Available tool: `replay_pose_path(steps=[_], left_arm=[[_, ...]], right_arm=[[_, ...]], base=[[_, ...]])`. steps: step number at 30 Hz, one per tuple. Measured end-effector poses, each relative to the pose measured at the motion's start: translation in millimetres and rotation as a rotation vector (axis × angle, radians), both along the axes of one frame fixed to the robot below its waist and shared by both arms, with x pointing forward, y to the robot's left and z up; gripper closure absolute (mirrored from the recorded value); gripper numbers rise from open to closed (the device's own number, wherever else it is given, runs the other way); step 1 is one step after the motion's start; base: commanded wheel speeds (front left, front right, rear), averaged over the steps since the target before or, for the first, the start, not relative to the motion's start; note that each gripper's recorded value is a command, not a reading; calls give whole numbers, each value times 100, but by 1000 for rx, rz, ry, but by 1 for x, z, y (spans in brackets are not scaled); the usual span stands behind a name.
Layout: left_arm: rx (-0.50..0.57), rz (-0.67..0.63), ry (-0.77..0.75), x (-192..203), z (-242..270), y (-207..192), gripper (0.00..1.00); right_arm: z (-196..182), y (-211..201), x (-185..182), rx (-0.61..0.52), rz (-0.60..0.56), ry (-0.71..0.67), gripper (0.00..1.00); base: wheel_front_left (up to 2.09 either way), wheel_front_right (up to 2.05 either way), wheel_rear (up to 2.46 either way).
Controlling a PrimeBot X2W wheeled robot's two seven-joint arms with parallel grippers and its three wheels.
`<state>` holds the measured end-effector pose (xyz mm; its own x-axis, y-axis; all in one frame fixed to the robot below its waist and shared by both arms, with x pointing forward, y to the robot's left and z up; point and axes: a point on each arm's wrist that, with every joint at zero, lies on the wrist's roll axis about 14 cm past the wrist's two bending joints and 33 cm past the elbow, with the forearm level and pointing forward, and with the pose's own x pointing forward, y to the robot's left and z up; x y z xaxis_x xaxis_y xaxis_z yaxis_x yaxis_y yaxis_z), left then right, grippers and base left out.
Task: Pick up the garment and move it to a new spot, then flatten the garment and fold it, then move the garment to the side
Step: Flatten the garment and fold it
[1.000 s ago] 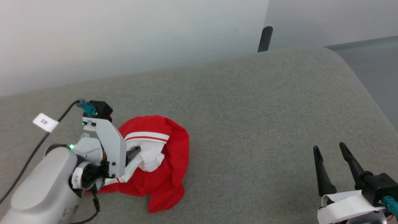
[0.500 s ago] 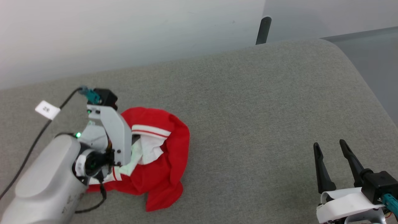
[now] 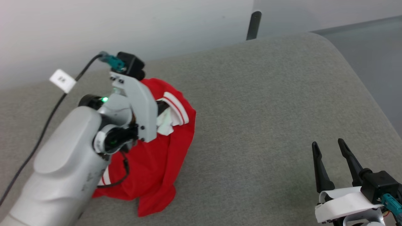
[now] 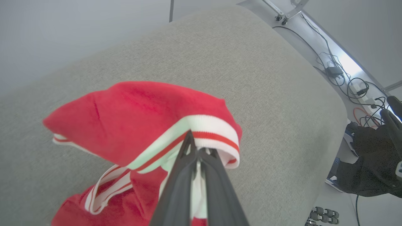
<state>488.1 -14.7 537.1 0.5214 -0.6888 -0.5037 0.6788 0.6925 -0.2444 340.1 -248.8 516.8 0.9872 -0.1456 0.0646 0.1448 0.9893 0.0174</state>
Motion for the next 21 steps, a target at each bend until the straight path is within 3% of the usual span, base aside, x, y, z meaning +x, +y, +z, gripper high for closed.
replay_pose_path(steps=[9,10,11,13,14,15,16,21], left_arm=[[-18,-182,18,-20,-12,-69,100],[-19,-195,20,-21,-14,-75,95],[-16,-208,20,-23,-17,-81,79],[-15,-232,21,-26,-21,-91,60],[-17,-242,26,-28,-23,-96,43],[-15,-250,30,-30,-26,-99,11],[-5,-260,33,-31,-30,-102,0],[3,-285,39,-35,-35,-110,0]], right_arm=[[-8,-16,-9,9,-59,15,0],[-9,-17,-10,9,-63,19,0],[-11,-18,-11,9,-68,25,0],[-13,-20,-12,13,-75,30,0],[-14,-21,-12,14,-77,31,0],[-14,-21,-12,16,-79,32,0],[-15,-21,-12,20,-81,33,0],[-18,-21,-11,29,-82,36,0]], base=[[0,0,0],[0,0,0],[0,0,0],[0,0,0],[0,0,0],[0,0,0],[0,0,0],[0,0,0]])
